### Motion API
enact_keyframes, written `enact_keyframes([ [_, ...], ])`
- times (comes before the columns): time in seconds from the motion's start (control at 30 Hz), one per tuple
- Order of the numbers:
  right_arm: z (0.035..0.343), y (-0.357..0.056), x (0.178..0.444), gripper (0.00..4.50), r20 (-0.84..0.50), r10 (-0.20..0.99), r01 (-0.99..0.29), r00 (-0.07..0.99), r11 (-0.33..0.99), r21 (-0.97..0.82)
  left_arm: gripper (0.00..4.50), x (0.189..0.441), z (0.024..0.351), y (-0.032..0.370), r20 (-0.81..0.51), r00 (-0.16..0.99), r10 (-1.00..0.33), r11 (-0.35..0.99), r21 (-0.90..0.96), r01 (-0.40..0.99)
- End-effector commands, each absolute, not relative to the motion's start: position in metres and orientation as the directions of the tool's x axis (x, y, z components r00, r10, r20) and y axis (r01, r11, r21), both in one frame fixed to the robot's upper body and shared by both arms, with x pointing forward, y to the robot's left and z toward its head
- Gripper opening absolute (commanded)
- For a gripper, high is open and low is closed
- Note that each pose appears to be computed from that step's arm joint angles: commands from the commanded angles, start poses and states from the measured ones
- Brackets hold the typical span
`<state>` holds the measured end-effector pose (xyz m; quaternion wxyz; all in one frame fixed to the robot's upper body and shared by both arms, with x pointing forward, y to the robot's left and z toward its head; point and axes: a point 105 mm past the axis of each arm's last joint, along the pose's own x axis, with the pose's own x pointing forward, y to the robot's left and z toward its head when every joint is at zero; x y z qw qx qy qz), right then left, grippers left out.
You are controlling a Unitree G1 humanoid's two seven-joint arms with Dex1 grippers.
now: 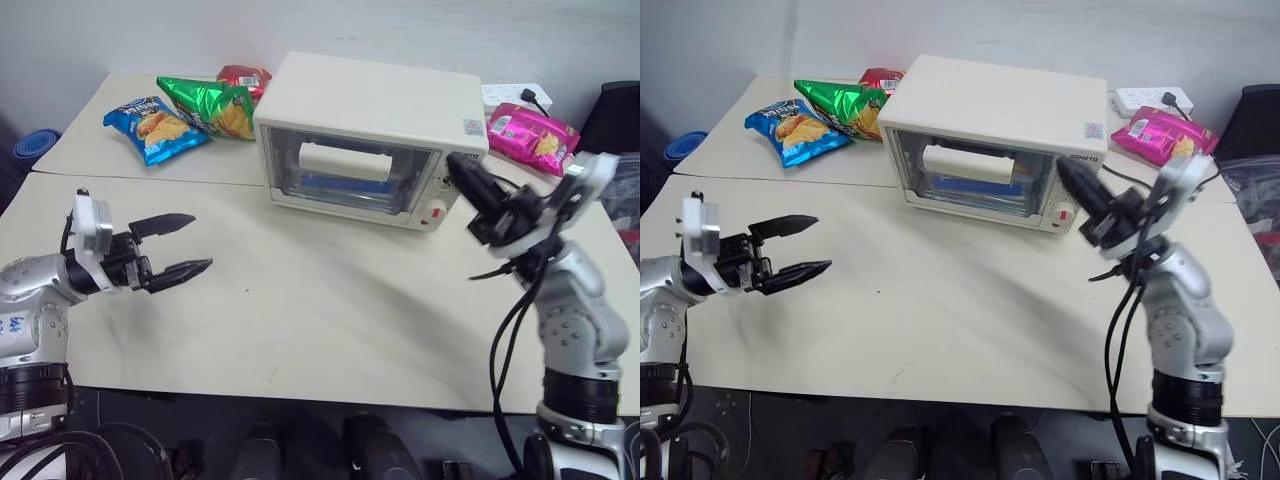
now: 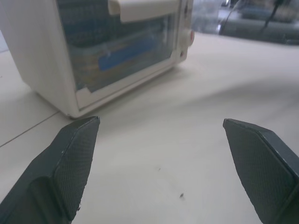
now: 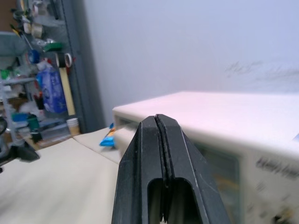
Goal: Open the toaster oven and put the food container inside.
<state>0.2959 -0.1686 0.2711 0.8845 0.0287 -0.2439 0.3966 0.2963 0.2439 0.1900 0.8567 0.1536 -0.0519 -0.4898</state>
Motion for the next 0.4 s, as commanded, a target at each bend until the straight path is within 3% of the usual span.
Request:
enact_keyframes([
  [0.03, 0.249, -0.166, 0.274, 0.17, 0.296, 0.781, -0.715, 0.55, 0.623, -0.317, 4.5, 0.293, 0.181, 0.255, -0.106, 0.563, -0.82, 0.489, 0.381, 0.785],
  [0.17, 0.206, -0.172, 0.242, 1.24, 0.094, 0.847, -0.744, 0.523, 0.508, -0.434, 4.5, 0.29, 0.174, 0.261, -0.12, 0.608, -0.785, 0.505, 0.445, 0.74],
  [0.23, 0.186, -0.181, 0.227, 1.86, -0.006, 0.861, -0.75, 0.509, 0.44, -0.494, 4.5, 0.278, 0.157, 0.264, -0.19, 0.605, -0.774, 0.478, 0.452, 0.753],
  [0.4, 0.159, -0.196, 0.219, 3.42, -0.058, 0.844, -0.772, 0.534, 0.458, -0.441, 4.5, 0.263, 0.128, 0.277, -0.269, 0.588, -0.762, 0.477, 0.381, 0.792],
])
